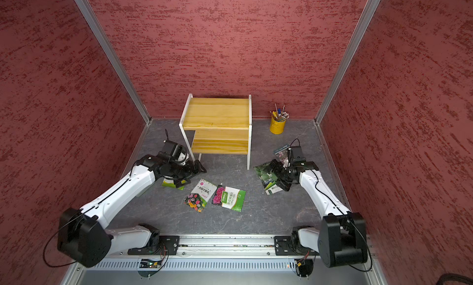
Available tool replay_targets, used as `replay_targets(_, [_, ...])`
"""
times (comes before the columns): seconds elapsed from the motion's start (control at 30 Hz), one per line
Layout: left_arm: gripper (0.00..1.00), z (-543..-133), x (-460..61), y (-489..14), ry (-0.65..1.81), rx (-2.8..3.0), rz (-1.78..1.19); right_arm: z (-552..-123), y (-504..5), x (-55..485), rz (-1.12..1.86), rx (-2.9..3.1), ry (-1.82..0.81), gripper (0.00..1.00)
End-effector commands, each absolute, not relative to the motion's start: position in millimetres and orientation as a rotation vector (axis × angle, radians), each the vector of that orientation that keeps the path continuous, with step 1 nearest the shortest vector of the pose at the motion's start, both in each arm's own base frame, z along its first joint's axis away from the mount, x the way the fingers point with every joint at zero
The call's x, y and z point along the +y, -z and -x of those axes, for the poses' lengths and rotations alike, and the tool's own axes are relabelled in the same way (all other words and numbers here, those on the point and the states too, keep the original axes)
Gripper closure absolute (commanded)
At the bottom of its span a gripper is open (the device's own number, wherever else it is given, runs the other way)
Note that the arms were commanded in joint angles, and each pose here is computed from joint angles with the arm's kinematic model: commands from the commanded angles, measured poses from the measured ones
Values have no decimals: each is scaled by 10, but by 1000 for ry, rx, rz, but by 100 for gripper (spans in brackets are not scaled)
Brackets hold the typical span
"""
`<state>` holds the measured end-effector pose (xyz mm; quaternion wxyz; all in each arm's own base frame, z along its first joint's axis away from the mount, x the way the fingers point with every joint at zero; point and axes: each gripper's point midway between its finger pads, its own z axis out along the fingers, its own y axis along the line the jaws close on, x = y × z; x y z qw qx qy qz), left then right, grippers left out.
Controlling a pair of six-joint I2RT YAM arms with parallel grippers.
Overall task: Take the seed bag off the shelf
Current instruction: Place the seed packet at the center of the board, then move the seed packet to the center of the board.
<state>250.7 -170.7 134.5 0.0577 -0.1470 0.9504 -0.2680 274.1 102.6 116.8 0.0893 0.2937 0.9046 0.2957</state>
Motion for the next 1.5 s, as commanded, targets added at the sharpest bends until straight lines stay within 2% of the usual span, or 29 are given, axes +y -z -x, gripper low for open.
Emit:
replay_targets(0.0, [0,-2509,-1748,-1343,899,2869,441,-2772,-1322,1132,-794,2641,-939,2])
replay_targets(0.1, [0,-2610,-1523,-1297,940,2779,608,-2616,-1391,1383,-668,2685,-990,2])
replay_targets(0.23, [0,-2653,-1036,-1240,794,2785,707,-2327,-1327,1618,-575,2735,-999,2])
replay_targets(0.37, [0,-2732,-734,-1090,739,2814,757,-2210,-1229,2014,-476,2740,-1077,2])
replay_targets(0.67, [0,-2913,-534,-896,752,2806,819,-2231,-1311,3243,-46,2747,-1149,2])
replay_targets(0.8, [0,-2923,-512,-828,748,2818,823,-2290,-1055,3603,29,2792,-1130,2])
replay_targets(0.93, [0,-2954,-449,-847,745,2796,840,-2318,-705,3689,-8,2835,-1125,2])
replay_targets(1.13, [0,-3031,-385,-880,759,2772,858,-2149,-307,3444,-60,2917,-1028,2])
replay_targets(1.47, [0,-3137,-357,-906,770,2749,858,-1974,-318,3117,-109,2927,-957,2])
